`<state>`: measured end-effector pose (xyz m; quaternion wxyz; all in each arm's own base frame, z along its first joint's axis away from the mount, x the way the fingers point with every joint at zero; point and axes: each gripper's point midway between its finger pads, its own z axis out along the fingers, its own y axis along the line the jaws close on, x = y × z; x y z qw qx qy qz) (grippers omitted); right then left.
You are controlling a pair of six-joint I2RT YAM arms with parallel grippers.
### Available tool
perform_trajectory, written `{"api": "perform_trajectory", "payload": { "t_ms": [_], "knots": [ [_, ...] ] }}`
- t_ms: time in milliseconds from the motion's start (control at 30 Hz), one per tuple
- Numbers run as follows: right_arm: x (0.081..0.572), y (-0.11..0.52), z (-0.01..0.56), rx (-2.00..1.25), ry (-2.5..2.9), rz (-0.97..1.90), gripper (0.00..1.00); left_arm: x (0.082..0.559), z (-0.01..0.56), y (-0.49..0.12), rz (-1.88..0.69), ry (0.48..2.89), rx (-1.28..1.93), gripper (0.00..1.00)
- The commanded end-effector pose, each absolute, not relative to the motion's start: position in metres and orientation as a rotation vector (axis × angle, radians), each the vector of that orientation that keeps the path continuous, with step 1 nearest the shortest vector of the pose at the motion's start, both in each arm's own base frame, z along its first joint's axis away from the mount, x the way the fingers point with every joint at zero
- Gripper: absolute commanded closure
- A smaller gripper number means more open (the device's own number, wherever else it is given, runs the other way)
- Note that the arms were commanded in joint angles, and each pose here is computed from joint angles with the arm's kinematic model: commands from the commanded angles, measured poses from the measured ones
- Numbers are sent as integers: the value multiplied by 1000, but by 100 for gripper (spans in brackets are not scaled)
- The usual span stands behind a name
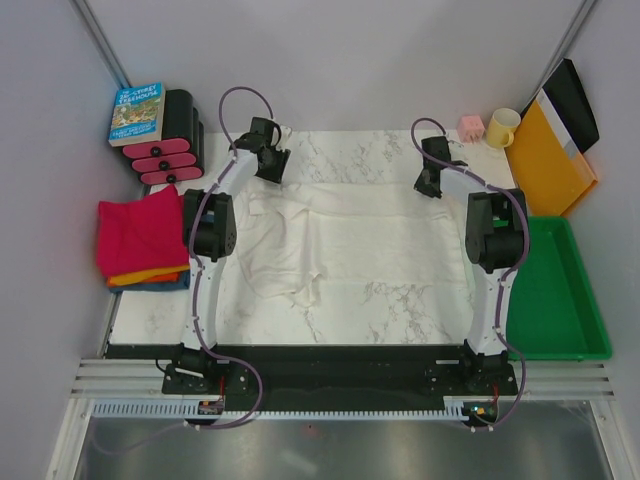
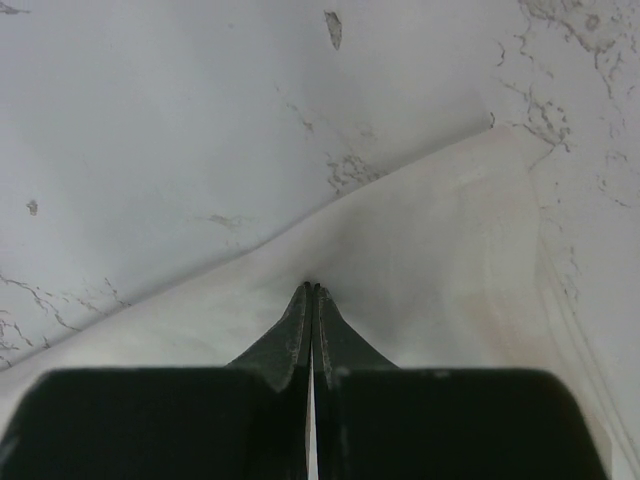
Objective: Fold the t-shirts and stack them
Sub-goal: Fold the flattened tshirt in 1/3 of the way
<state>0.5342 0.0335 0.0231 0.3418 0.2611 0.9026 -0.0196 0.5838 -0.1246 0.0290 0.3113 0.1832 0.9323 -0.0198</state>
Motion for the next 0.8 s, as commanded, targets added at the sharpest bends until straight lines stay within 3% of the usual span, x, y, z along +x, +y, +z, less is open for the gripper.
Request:
{"api": "perform_trajectory", "payload": {
  "t_ms": [0, 500, 633, 733, 767],
  "knots": [
    [510, 48, -22, 709, 2506, -22, 100, 591, 27, -109, -7, 2485, 482, 48],
    [552, 67, -35, 785, 2459, 92, 100, 657, 66, -69, 186, 2273, 464, 41],
    [574, 77, 6, 654, 2381, 117, 100, 662, 116, -56, 151, 2204, 306, 30],
    [580, 85, 63, 594, 2245, 189, 93, 649, 145, -55, 112, 2182, 262, 23],
    [578, 89, 77, 585, 2222, 206, 81, 640, 197, -58, 87, 2103, 253, 21]
  ]
}}
